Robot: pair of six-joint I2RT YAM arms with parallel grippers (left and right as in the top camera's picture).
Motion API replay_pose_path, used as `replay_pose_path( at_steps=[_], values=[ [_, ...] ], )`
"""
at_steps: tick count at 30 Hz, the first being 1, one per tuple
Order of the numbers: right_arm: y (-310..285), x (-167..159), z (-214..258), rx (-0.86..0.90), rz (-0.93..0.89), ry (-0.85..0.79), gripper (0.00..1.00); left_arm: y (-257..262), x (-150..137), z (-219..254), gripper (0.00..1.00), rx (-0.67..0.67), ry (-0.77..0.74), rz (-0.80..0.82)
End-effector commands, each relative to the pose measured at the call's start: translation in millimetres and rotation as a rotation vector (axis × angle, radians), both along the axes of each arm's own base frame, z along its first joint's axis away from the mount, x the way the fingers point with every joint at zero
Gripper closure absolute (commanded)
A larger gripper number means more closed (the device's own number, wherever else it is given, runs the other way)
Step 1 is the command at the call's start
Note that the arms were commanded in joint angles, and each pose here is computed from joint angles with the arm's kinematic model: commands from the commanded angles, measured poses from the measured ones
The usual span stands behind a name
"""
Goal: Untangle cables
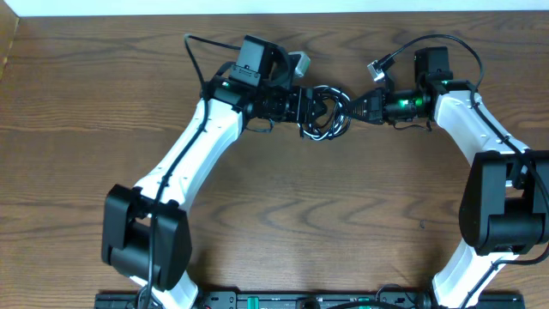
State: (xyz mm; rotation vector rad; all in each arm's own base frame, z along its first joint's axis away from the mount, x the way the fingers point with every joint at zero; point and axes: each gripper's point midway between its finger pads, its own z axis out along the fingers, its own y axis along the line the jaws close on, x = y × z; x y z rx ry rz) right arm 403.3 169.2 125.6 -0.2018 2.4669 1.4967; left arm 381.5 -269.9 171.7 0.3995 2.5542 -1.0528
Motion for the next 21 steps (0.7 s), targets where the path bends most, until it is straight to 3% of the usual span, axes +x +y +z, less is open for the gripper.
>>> replay_pose_path(
  at_steps=[1,21],
  values=[
    [8.0,-4.4,35.3,0.133,0.05,-0.037,0.99,-9.1,4.0,-11.2,0.38,-0.014,-0.017,-0.055],
    [9.0,-5.6,37.9,0.149,0.057,-0.036,0.99,-35.6,1.5,-34.4,0.4,-0.034,-0.008,-0.119]
  ],
)
